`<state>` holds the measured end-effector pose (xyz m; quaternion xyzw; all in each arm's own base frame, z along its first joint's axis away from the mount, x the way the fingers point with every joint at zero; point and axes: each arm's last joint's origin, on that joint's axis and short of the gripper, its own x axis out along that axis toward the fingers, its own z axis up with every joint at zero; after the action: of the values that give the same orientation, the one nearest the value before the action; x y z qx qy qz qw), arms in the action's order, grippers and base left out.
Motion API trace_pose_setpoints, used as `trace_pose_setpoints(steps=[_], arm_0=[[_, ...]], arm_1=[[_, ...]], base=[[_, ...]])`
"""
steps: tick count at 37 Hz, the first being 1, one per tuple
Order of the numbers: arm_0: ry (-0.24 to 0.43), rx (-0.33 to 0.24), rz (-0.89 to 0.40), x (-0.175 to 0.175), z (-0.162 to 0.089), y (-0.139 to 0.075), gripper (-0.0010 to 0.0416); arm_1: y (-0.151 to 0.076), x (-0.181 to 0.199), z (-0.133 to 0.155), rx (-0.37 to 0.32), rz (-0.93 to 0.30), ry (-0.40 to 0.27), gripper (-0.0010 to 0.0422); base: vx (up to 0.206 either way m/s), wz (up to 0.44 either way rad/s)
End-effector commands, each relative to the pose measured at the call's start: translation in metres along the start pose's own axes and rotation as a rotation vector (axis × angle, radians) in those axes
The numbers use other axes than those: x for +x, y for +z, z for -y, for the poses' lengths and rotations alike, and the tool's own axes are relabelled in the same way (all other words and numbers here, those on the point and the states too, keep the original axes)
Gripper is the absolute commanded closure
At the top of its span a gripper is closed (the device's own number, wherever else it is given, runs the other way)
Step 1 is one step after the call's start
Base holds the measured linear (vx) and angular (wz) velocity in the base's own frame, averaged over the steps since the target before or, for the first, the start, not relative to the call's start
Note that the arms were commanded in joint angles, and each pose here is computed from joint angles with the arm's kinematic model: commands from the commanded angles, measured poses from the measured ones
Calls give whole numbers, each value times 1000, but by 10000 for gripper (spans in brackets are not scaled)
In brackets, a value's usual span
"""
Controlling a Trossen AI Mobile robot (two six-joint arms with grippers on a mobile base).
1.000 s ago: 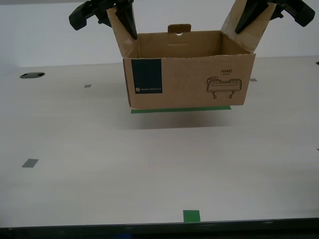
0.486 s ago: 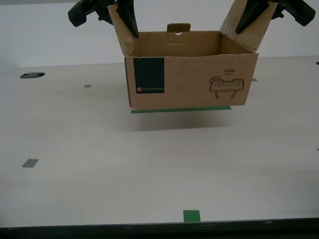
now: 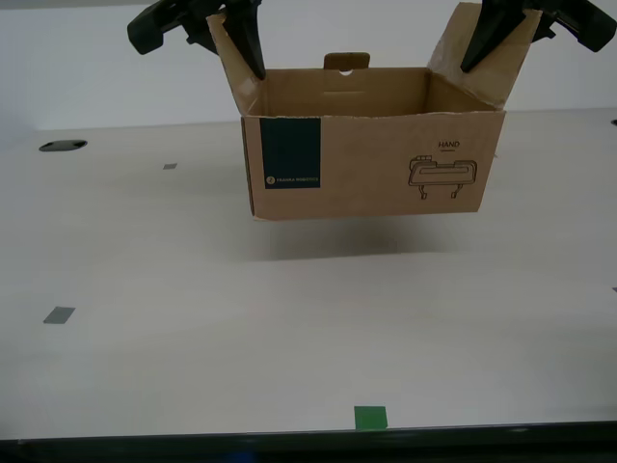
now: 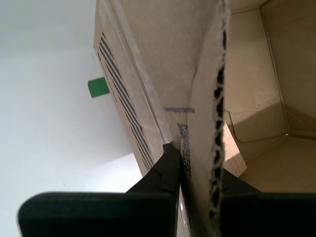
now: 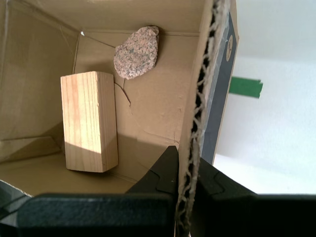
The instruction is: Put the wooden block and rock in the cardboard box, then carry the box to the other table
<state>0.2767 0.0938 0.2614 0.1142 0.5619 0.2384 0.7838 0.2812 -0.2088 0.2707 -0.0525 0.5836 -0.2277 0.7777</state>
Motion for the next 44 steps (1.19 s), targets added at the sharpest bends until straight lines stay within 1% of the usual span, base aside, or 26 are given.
trace_pose_setpoints(steps=[1,4,7,14,18,23,27,34,41,44], arm_0=[[20,-15,-8,0,-1,-1,407],[21,-17,-4,-2,-2,-1,406],[22,-19,0,-3,-3,-1,407],[26,-27,17,-9,-5,-2,407],[26,-30,22,-12,-6,-4,407],[27,-32,27,-14,-6,-8,407],[24,-24,10,-11,-3,-17,407],[19,-10,-19,-2,4,-30,407],[22,-15,-1,-1,4,-29,407],[25,4,9,-1,4,-28,406]], arm_1=[[-5,0,0,8,-1,-25,413],[-10,0,-3,-1,10,-6,413],[-14,-1,-5,-4,10,-6,413],[-14,-5,-4,-11,24,-17,413],[-16,-6,0,-1,27,-20,413],[-16,-6,0,-5,33,-22,413],[-16,-6,1,-16,34,-22,413],[-16,-6,2,-13,35,-25,413],[-16,-6,2,0,34,-25,413],[-16,-6,2,4,34,-25,413]], base=[[-22,7],[-24,5],[-35,8],[-44,15],[-58,20],[-65,22],[-71,26],[-79,24],[-82,8],[-78,-1]])
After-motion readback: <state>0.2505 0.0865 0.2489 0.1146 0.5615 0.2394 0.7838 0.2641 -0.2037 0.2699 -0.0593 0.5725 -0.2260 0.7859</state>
